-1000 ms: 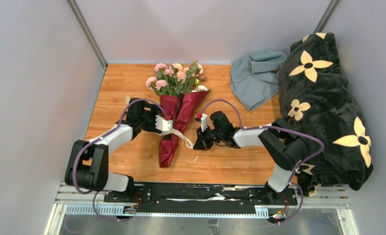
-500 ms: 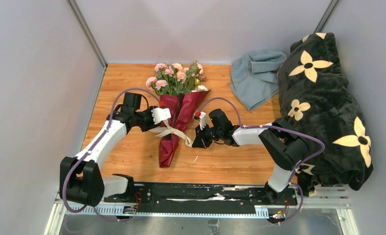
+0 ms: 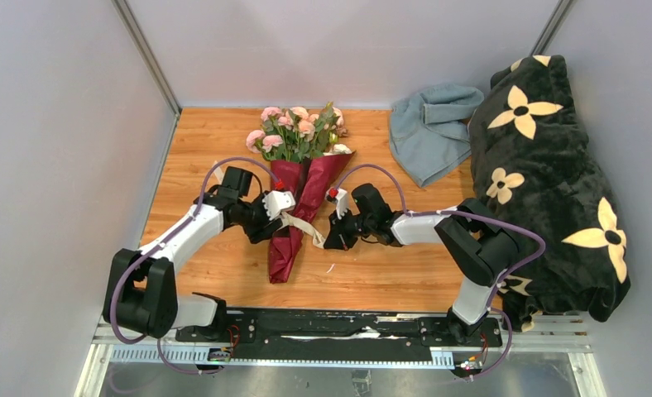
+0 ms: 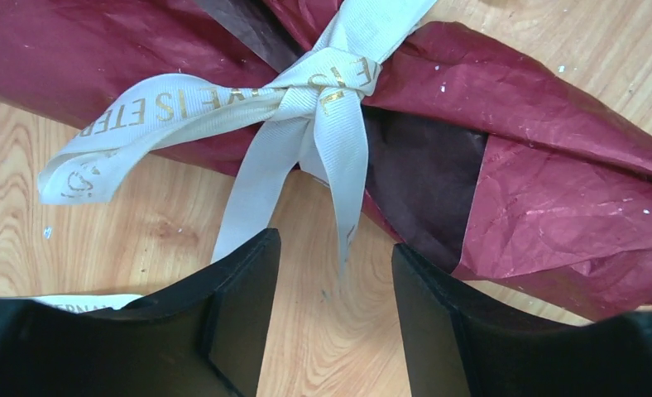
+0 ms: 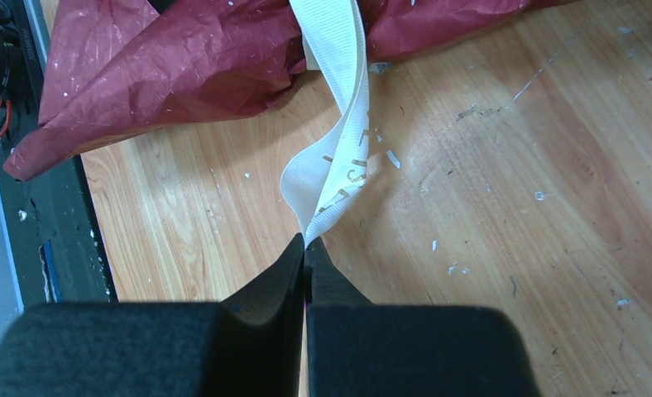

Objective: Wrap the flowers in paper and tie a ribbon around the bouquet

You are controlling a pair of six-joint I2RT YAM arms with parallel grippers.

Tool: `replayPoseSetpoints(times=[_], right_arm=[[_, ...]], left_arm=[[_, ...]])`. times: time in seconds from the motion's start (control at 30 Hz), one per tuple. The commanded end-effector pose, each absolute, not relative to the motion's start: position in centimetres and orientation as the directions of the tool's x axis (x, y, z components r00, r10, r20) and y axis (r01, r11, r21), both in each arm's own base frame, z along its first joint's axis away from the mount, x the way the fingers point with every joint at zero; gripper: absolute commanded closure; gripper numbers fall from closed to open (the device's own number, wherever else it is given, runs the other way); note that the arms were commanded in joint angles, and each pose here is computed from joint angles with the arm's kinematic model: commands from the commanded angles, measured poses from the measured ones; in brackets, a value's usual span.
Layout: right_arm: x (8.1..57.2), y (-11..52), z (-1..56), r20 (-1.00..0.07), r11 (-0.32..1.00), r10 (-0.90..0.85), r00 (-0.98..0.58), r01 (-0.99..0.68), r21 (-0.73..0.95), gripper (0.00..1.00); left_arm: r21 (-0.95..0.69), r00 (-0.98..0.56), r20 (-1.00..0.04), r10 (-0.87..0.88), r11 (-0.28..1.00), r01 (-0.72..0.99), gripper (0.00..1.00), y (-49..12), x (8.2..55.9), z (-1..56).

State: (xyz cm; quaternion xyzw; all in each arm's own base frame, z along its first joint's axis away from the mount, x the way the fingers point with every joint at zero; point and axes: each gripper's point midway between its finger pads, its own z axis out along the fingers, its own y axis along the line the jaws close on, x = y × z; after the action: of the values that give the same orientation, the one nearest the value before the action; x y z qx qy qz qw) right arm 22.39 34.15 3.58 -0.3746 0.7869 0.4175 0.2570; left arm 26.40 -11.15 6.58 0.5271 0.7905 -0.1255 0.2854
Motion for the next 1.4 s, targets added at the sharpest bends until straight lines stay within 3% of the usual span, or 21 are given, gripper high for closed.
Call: replayPoseSetpoints(times=[0.0,0.17,0.3,0.33,0.5,0.77,1.07,1.13,1.27,1.37], right_arm=[[22.4,34.8,3.9,-0.727,0.347,-0.38,-0.572,-0.817,0.461,1.0],[22.5,34.9,4.1,-0.729,0.344,-0.378,-0.57,-0.818,0.46,1.0],[22.6,34.9,4.2,-0.733,0.346,-0.378,-0.565,-0.821,0.454,1.0],[22.6,34.9,4.2,-0.733,0.345,-0.379,-0.564,-0.821,0.454,1.0],[23.0,35.2,5.0,-0.748,0.332,-0.381,-0.544,-0.835,0.439,1.0],[26.1,36.7,8.7,-0.812,0.308,-0.402,-0.422,-0.898,0.314,1.0],[27.1,37.0,9.3,-0.822,0.27,-0.455,-0.343,-0.932,0.24,0.95],[25.8,36.6,8.9,-0.821,0.223,-0.471,-0.322,-0.944,0.242,0.85],[24.8,35.7,9.6,-0.858,0.139,-0.476,-0.194,-0.98,0.144,0.52],[25.0,35.7,11.3,-0.907,0.075,-0.422,-0.015,-0.997,-0.019,0.39]], left_arm=[[0.149,-0.235,-0.563,0.792,0.377,0.914,0.4,-11.1,26.8,5.7],[0.271,-0.22,-0.562,0.798,0.429,0.862,0.74,-10.4,29.3,5.9],[0.214,-0.19,-0.58,0.792,0.374,0.902,0.98,-11.3,27.6,6.3],[0.201,-0.185,-0.582,0.792,0.36,0.911,1.0,-11.4,27.1,6.3],[0.243,-0.179,-0.516,0.838,0.344,0.907,1.0,-9.7,26.3,6.0],[0.312,-0.026,-0.185,0.982,0.084,0.946,1.0,-2.7,23.9,2.7],[0.31,0.081,-0.127,0.989,-0.038,0.95,1.0,-1.9,22.4,0.8],[0.322,0.12,-0.108,0.987,-0.079,0.943,1.0,-1.8,22.4,0.4],[0.35,0.149,-0.132,0.98,-0.094,0.932,1.0,-2.5,23.1,0.6],[0.357,0.162,-0.142,0.976,-0.102,0.929,1.0,-2.8,23.3,0.8]])
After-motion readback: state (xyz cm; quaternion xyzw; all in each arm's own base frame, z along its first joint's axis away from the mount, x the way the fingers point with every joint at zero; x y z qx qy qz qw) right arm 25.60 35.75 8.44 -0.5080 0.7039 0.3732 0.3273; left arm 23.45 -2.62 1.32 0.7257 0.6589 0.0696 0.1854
